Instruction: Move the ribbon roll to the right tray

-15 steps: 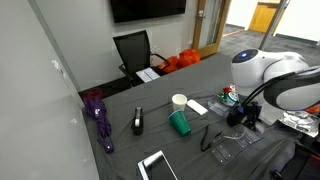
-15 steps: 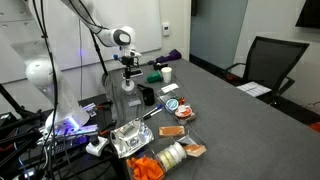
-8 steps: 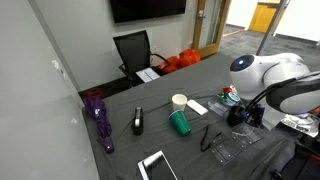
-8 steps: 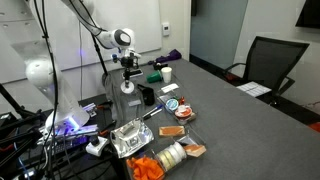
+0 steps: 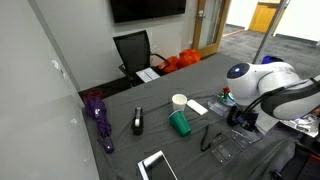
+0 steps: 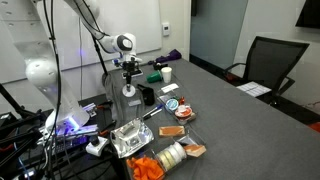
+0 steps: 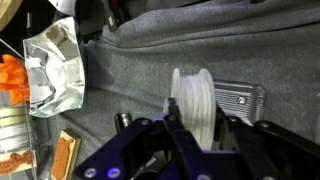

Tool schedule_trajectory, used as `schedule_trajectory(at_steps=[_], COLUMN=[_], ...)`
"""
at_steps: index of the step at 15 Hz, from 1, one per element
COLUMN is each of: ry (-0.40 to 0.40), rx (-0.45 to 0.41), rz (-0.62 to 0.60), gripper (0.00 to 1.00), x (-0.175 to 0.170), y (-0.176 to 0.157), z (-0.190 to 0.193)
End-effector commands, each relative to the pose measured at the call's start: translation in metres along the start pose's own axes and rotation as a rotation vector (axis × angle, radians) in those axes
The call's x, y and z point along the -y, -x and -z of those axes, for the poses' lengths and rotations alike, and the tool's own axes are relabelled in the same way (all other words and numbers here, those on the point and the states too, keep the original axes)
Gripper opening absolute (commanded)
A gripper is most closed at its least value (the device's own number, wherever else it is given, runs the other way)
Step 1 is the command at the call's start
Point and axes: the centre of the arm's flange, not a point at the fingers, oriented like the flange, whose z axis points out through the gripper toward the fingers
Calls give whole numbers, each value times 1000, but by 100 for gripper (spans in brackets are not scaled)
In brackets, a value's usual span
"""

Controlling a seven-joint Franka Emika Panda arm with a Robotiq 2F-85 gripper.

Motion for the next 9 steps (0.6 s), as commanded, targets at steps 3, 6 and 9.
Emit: schedule_trajectory(at_steps=[3, 6, 9], ry=[-70, -74, -38], rx=[-38, -45, -19], rz=[-38, -65, -70], gripper=[8, 8, 63], x=[12, 16, 14], y=[-24, -31, -29], z=[-26, -35, -36])
